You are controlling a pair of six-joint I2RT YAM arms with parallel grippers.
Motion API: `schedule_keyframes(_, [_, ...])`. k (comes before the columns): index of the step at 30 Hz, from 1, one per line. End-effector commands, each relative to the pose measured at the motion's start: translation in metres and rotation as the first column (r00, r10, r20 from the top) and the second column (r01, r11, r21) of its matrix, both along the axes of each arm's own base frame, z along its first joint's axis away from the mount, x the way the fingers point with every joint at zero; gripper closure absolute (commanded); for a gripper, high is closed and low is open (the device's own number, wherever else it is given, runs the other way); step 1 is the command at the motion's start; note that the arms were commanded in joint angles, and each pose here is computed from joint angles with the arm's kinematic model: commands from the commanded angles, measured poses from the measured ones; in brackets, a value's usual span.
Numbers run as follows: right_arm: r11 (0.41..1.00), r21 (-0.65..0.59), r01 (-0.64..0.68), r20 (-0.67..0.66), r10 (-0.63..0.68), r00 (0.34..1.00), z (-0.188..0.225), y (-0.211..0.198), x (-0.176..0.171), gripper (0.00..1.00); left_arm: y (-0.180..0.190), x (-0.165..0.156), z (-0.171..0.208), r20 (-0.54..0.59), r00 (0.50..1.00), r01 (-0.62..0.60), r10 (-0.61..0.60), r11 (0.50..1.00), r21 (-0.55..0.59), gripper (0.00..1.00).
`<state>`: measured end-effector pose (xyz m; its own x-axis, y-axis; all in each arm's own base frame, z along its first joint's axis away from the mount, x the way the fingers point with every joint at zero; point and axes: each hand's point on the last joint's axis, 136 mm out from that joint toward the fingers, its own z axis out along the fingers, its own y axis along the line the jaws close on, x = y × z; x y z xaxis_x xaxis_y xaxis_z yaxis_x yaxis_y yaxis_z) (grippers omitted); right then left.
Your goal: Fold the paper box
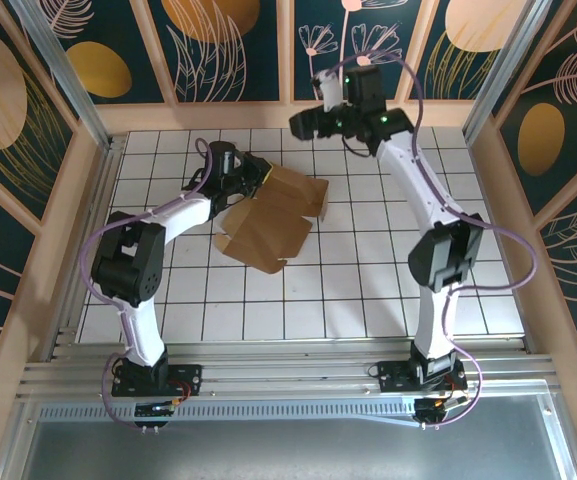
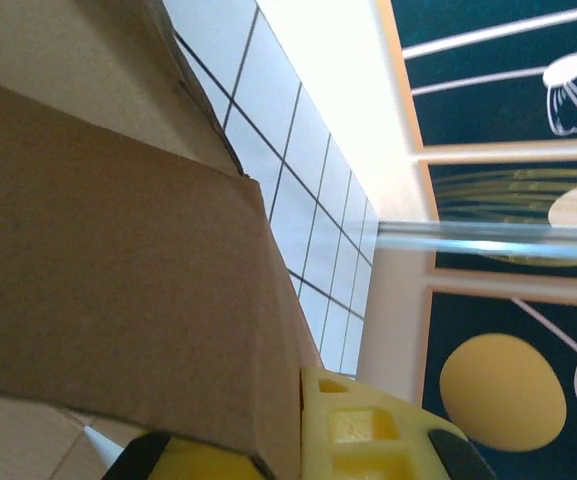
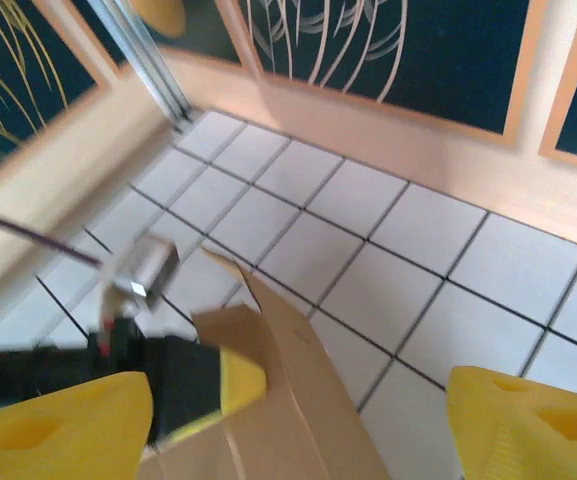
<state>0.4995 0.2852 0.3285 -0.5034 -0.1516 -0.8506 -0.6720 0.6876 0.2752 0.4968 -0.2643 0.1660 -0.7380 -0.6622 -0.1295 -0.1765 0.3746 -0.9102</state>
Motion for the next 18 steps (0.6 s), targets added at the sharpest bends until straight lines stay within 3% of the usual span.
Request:
schedule_keyframes(1, [0.996,0.056,-0.069,-0.3,0.083,0.95,-0.062,0.02,-0.007,0.19,-0.012,-0.012,-0.026,-0.049,0.992,0.116,-0.114,0.992,0.045,0.96])
schedule_keyframes(8, [0.999,-0.026,-0.032,-0.354,0.021,0.935,-0.117,0.011,0.021,0.2,-0.01,-0.01,-0.032,-0.069,0.993,0.097,-0.095,0.995,0.032,0.92])
schedule_keyframes(14, [0.989,0.04,-0.143,-0.435,0.146,0.888,-0.146,0.025,-0.002,0.21,-0.01,-0.005,-0.033,-0.073,0.993,0.089,-0.088,0.996,0.013,0.9])
schedule_keyframes(18, [0.989,0.032,-0.141,-0.459,0.14,0.877,-0.162,0.023,-0.006,0.23,-0.008,-0.001,-0.033,-0.076,0.994,0.081,-0.08,0.997,0.012,0.87])
